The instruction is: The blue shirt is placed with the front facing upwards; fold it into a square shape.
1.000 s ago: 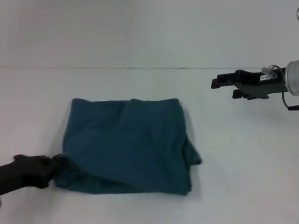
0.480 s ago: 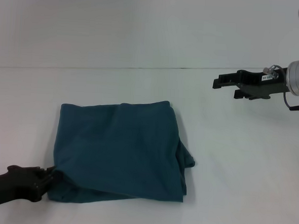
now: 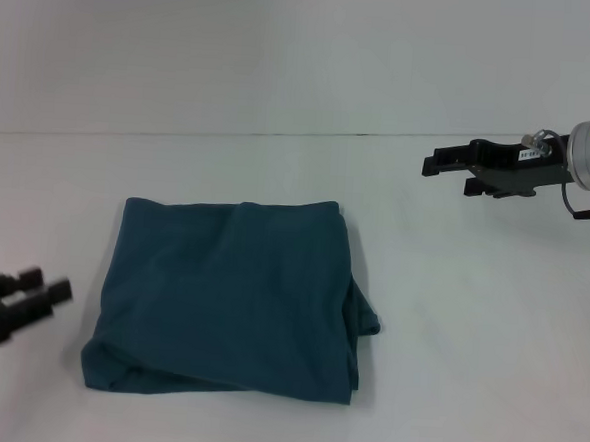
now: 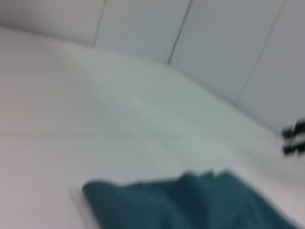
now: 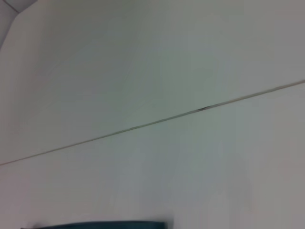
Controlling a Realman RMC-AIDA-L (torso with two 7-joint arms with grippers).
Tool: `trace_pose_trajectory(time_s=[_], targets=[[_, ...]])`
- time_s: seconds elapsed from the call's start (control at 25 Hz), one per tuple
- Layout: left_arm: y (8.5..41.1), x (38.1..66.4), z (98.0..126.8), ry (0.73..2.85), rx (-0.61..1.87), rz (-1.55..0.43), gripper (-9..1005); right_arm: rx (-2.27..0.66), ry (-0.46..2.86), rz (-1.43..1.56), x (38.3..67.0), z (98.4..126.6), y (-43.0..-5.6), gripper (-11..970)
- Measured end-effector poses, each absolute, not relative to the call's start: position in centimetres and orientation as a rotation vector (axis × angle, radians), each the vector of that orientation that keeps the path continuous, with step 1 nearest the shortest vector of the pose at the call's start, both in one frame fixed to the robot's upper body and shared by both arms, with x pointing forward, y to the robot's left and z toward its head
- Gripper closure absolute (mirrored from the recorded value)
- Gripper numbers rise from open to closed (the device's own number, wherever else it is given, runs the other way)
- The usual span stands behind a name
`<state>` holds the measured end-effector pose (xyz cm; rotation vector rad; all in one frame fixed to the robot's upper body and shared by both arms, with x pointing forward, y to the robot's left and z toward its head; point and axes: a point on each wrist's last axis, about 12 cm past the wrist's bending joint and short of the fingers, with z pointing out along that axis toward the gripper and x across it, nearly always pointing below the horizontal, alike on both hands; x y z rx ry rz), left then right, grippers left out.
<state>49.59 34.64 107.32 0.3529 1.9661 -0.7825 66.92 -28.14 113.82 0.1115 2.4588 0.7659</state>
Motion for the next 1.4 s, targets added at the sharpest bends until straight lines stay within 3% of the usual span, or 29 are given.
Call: trace_pose_trajectory(time_s=[0.16, 0.24, 0.36, 0.6, 1.2, 1.4], targets=[[35.3, 49.4, 108.3, 1.939, 0.223, -0.909, 589, 0.103, 2.458, 0.765, 66.9, 113.8, -28.1, 192], [35.0, 49.6, 108.6, 1.985, 0.053, -1.080, 550, 0.103, 2.459, 0.766, 66.9, 113.8, -28.0, 193], [34.4, 49.7, 107.9, 2.035, -0.158, -1.249, 307, 0.104, 2.460, 0.767, 66.8, 113.7, -28.0, 194], [33.7, 49.5, 105.8, 2.083, -0.489, -1.382, 87, 0.104, 2.465, 0.769, 66.7, 113.7, -28.2, 196], [30.2, 49.5, 103.4, 2.195, -0.477, -1.449, 47, 0.103, 2.459, 0.779, 66.8, 113.8, -28.1, 200], [32.4, 49.0, 104.4, 2.125, -0.500, -1.418, 47, 0.096, 2.465, 0.789, 66.7, 113.8, -28.0, 202]])
